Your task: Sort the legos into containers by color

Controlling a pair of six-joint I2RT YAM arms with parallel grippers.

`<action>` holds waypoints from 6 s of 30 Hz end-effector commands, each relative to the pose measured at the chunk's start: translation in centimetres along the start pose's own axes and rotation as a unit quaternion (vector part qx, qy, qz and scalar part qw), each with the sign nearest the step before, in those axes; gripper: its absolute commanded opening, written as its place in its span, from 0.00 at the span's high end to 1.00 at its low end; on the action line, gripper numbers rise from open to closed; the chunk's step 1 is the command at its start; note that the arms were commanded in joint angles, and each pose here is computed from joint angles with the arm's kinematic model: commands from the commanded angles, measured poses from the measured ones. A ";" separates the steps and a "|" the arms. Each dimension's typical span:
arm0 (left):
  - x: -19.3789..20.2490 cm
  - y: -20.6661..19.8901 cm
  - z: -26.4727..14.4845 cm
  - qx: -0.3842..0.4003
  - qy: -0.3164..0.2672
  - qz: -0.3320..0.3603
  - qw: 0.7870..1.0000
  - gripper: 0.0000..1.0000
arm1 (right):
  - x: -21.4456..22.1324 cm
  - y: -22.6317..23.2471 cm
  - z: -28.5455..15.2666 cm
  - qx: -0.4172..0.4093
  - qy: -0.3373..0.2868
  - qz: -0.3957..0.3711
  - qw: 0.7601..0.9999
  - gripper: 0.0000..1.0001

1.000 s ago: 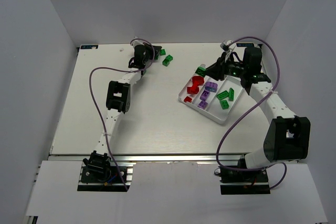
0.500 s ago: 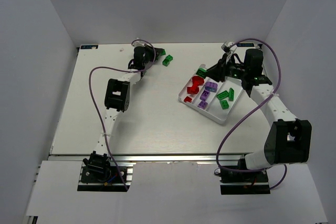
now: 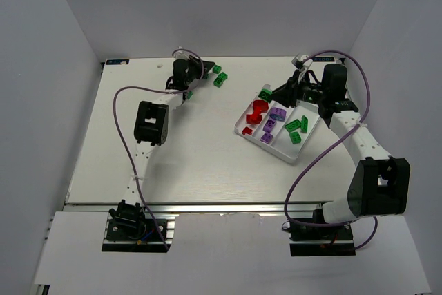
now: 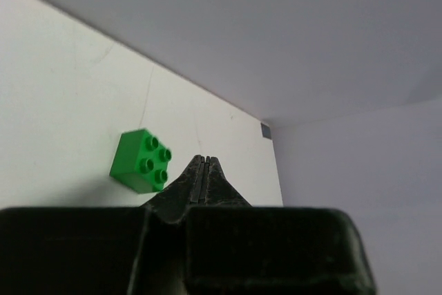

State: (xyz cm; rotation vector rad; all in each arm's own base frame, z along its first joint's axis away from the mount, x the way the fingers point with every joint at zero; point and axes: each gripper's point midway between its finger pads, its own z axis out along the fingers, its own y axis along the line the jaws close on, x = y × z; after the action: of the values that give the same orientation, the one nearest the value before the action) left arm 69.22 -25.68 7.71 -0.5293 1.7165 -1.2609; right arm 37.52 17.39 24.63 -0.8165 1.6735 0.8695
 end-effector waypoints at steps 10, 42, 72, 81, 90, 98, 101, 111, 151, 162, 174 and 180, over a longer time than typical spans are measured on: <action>-10.2 -2.9 -2.2 0.006 -0.041 0.062 0.997 1.00 | -1.0 0.0 -0.2 -0.003 -0.013 -0.015 1.000 1.00; -5.0 2.5 -0.9 -0.031 0.009 0.037 0.999 1.00 | 5.2 -5.7 -0.4 0.109 0.101 -0.023 0.989 1.00; 0.3 1.9 -0.7 -0.015 0.055 0.017 0.998 1.00 | 12.8 -1.8 -7.6 0.128 0.223 -0.024 0.966 1.00; 2.7 1.1 -1.2 -0.008 0.085 0.018 0.996 1.00 | 14.1 -1.4 -8.1 0.127 0.237 -0.020 0.963 1.00; 5.8 -0.4 -1.6 0.004 0.128 0.027 0.991 1.00 | 14.5 -1.4 -8.4 0.129 0.245 -0.022 0.961 1.00; 6.9 -1.1 -1.5 -0.003 0.146 0.045 0.988 1.00 | 14.4 -1.1 -8.4 0.130 0.237 -0.022 0.962 1.00; 7.7 -1.2 -1.6 -0.006 0.155 0.047 0.987 1.00 | 14.6 -1.0 -8.5 0.130 0.238 -0.023 0.962 1.00; 12.0 -3.0 -1.8 0.004 0.194 0.051 0.980 1.00 | 14.8 -0.7 -8.7 0.131 0.235 -0.023 0.963 1.00; 4.5 -14.8 -4.3 0.017 0.089 0.118 0.989 0.60 | 13.1 -1.8 -8.7 0.170 0.194 -0.051 0.965 0.11; 4.3 -10.3 0.0 -0.015 0.050 0.091 0.994 0.78 | 10.4 -2.1 -8.1 0.196 0.132 -0.034 0.971 0.47; -1.6 -7.2 1.0 -0.065 -0.041 0.171 0.982 0.30 | 11.1 -1.8 -7.7 0.188 0.129 -0.004 0.974 0.42; -1.4 -7.5 0.4 -0.055 -0.020 0.212 0.976 0.29 | 11.9 -1.6 -7.6 0.186 0.132 0.007 0.974 0.41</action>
State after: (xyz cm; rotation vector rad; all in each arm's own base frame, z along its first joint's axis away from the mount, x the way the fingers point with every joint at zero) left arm 68.96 -28.14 8.86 -0.3357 1.8436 -0.8772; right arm 32.25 8.64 14.15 -0.6868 2.0249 0.4293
